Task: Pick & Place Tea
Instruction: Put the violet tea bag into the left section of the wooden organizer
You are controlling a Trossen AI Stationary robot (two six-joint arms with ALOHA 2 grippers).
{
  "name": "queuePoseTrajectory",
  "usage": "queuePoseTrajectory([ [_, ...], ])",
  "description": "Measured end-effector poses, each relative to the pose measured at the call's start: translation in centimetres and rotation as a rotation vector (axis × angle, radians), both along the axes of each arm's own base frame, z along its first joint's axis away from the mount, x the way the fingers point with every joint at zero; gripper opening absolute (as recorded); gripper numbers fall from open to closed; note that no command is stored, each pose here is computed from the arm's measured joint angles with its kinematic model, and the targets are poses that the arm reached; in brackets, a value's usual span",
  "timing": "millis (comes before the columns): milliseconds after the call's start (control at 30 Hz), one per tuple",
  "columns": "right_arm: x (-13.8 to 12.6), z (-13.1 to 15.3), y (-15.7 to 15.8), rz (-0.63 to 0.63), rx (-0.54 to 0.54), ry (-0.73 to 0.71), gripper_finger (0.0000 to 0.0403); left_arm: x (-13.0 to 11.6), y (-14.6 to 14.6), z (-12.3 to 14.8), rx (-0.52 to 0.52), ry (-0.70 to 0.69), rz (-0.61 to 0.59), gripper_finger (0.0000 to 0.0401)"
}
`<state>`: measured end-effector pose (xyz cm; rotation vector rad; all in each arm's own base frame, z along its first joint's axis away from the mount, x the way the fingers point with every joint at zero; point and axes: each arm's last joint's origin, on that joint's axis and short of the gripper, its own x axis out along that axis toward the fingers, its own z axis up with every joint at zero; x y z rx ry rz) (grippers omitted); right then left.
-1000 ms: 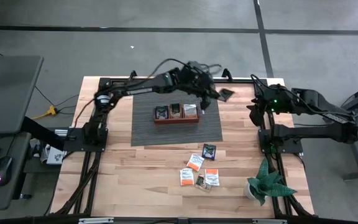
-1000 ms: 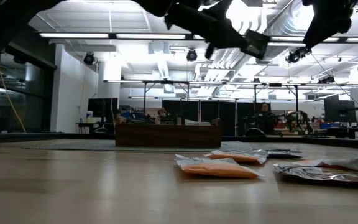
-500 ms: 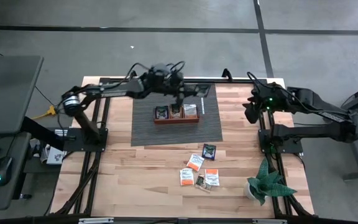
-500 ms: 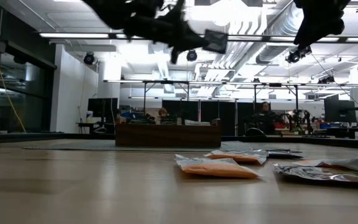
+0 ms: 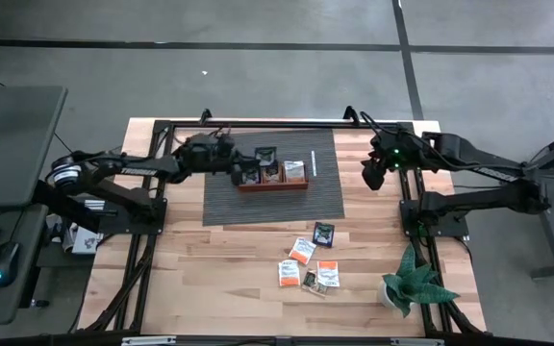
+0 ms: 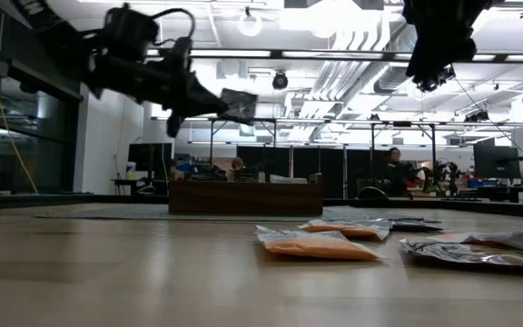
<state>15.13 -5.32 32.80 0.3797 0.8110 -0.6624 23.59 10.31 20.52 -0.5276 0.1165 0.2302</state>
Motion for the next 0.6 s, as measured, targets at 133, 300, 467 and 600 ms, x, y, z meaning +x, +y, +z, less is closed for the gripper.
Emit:
queuePoseTrajectory([
  [133, 0.8, -0.3, -0.2, 0.001, 0.006, -0.001, 0.0165, -1.5, -0.6, -2.8, -0.078, 0.039, 0.04, 0.0],
  [300, 1.6, -0.5, -0.4, -0.002, 0.048, -0.026, 0.0165, -3.0, -1.1, -4.8, -0.121, 0.063, 0.123, 0.0],
  [467, 1.8, -0.6, -0.4, -0.012, 0.078, -0.032, 0.0165, -4.4, -1.6, -6.2, -0.132, 0.07, 0.166, 0.0],
  [600, 1.8, -0.6, -0.4, -0.017, 0.081, -0.036, 0.0165, -4.4, -1.8, -6.2, -0.12, 0.051, 0.119, 0.0],
])
